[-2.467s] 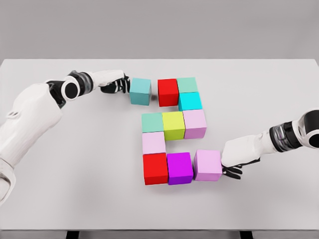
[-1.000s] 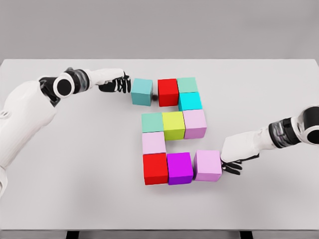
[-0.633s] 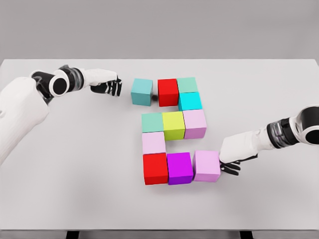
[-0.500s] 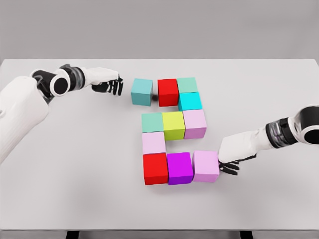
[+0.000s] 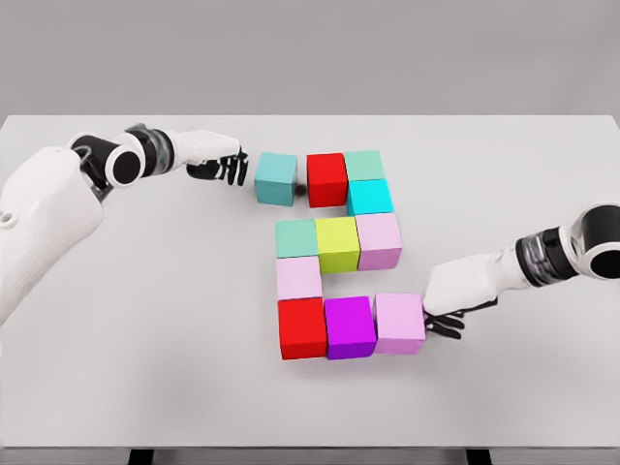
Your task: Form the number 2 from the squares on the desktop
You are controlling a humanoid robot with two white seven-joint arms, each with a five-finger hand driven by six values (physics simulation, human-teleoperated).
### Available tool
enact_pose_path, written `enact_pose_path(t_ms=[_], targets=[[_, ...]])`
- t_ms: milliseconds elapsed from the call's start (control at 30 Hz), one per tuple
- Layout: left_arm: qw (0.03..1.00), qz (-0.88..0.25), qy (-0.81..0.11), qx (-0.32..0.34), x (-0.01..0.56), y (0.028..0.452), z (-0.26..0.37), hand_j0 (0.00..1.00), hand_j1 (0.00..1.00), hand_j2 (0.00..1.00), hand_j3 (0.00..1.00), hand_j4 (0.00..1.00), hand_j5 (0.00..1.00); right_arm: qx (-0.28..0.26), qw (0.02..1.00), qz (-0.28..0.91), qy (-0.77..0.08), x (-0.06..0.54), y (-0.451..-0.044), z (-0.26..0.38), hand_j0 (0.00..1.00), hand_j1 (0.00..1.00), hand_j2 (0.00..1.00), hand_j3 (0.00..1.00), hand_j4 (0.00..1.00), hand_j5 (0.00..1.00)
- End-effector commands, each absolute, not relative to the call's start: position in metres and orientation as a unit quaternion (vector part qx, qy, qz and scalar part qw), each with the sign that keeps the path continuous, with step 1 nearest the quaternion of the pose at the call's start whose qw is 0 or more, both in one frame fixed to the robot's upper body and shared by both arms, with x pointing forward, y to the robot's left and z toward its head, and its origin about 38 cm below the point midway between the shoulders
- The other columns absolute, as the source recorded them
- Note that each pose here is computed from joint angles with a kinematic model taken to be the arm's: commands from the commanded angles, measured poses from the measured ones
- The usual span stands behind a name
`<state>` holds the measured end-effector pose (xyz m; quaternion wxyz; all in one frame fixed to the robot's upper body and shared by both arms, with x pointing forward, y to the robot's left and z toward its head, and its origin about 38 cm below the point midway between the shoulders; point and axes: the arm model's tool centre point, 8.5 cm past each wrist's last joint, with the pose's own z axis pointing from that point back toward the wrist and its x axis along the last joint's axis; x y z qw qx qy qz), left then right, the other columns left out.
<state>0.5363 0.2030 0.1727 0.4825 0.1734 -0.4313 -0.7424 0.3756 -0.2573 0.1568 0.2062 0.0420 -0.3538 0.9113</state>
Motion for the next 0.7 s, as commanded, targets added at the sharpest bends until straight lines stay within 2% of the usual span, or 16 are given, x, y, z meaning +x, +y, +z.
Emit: enact_pose_path(t_ms=[0,200,267,333,467,600,667], targets=[[0.479,-0.743,-0.434,0.172,0.536,0.201,0.174,0.36,0.36,0.36,0.36,0.36,0.36,0.036,0.211,0.912,-0.35,0.377,-0.263,0.157,0.1,0.1,0.1,0.1,0.1,0.1],[0.467,-0.746,-0.444,0.167,0.532,0.191,0.179,0.36,0.36,0.36,0.36,0.36,0.36,0.006,0.238,0.912,-0.334,0.387,-0.29,0.16,0.1,0.1,0.1,0.1,0.1,0.1],[0.468,-0.746,-0.444,0.167,0.531,0.192,0.178,0.36,0.36,0.36,0.36,0.36,0.36,-0.029,0.252,0.904,-0.344,0.395,-0.309,0.183,0.11,0.11,0.11,0.11,0.11,0.11],[0.468,-0.746,-0.444,0.167,0.531,0.192,0.177,0.36,0.36,0.36,0.36,0.36,0.36,-0.032,0.252,0.903,-0.348,0.396,-0.309,0.186,0.1,0.1,0.1,0.1,0.1,0.1],[0.467,-0.746,-0.444,0.166,0.531,0.191,0.178,0.36,0.36,0.36,0.36,0.36,0.36,-0.056,0.25,0.896,-0.362,0.405,-0.313,0.207,0.12,0.12,0.12,0.12,0.12,0.12],[0.467,-0.746,-0.445,0.165,0.531,0.19,0.178,0.36,0.36,0.36,0.36,0.36,0.36,-0.085,0.291,0.882,-0.362,0.415,-0.344,0.218,0.14,0.14,0.14,0.14,0.14,0.14],[0.467,-0.747,-0.444,0.164,0.531,0.189,0.176,0.36,0.36,0.36,0.36,0.36,0.36,-0.093,0.29,0.879,-0.368,0.418,-0.344,0.225,0.18,0.18,0.18,0.18,0.18,0.18]])
